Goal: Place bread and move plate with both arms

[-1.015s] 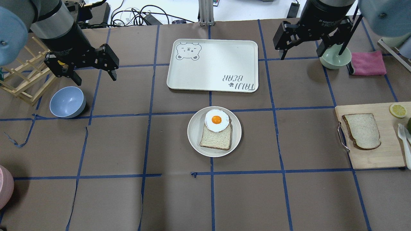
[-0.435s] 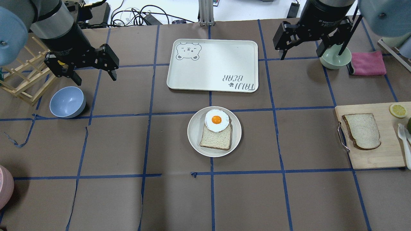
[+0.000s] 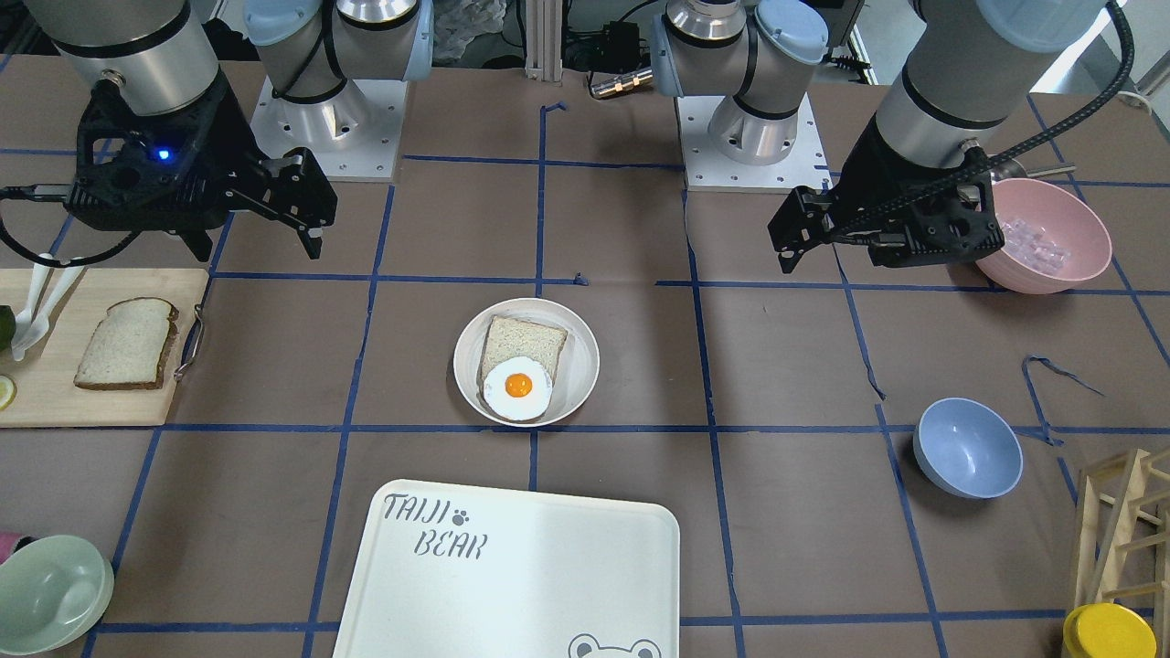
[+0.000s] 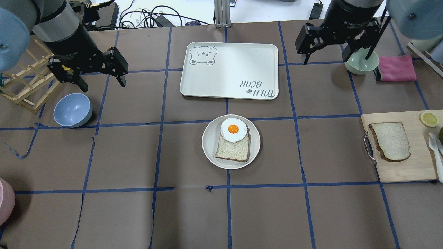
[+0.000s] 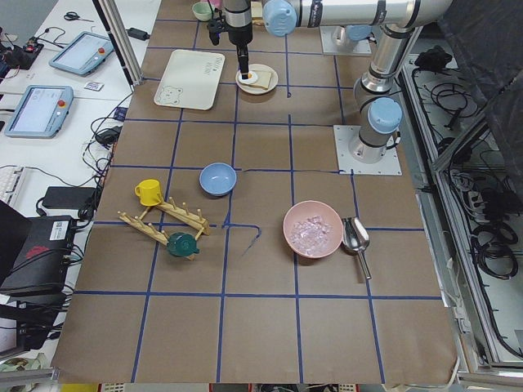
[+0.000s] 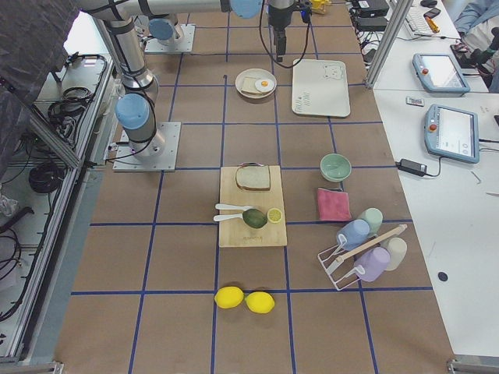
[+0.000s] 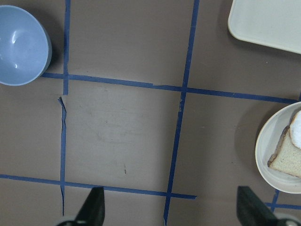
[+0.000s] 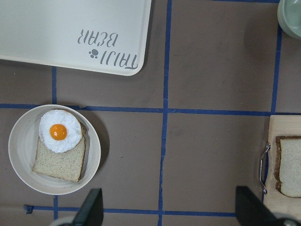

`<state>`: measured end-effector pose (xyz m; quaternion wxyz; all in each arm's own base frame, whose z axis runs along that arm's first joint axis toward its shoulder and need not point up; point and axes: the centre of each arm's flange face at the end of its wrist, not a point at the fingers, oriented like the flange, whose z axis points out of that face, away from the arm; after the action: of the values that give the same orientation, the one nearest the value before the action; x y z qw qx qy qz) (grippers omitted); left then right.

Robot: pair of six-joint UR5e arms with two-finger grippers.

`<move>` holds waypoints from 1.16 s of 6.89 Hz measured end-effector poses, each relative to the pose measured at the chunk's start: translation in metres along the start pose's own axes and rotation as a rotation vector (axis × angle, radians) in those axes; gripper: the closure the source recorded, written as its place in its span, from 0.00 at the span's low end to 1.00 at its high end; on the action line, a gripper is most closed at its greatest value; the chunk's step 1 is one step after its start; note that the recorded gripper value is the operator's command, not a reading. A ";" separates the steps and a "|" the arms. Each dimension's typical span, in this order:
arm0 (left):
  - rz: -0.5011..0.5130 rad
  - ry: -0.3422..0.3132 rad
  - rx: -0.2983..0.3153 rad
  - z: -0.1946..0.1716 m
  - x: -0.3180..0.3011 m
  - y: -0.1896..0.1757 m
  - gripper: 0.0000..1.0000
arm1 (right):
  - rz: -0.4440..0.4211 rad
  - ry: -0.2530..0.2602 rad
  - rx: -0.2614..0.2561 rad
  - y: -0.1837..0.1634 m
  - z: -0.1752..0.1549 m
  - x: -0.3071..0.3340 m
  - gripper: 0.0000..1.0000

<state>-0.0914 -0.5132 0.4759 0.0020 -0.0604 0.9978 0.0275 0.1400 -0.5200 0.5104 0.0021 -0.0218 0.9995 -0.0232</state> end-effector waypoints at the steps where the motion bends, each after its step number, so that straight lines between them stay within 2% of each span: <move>1: 0.000 0.000 0.000 0.000 0.000 0.000 0.00 | 0.001 0.000 -0.001 0.000 0.000 0.000 0.00; 4: 0.001 0.000 -0.001 0.000 0.000 0.000 0.00 | 0.003 0.003 -0.009 -0.001 0.004 0.005 0.01; 5: 0.001 0.000 -0.002 0.000 0.000 0.000 0.00 | 0.026 0.024 -0.038 -0.002 0.018 0.022 0.00; 6: 0.001 0.000 -0.004 0.001 0.000 0.000 0.00 | 0.067 0.061 -0.076 -0.001 0.048 0.054 0.01; 8: 0.001 -0.001 -0.006 0.003 0.000 0.001 0.00 | 0.061 0.098 -0.072 0.009 0.122 0.125 0.05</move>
<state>-0.0917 -0.5118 0.4734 0.0021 -0.0598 0.9977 0.0306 0.0156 -0.5220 0.3880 -0.0470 0.0099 0.9988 0.0119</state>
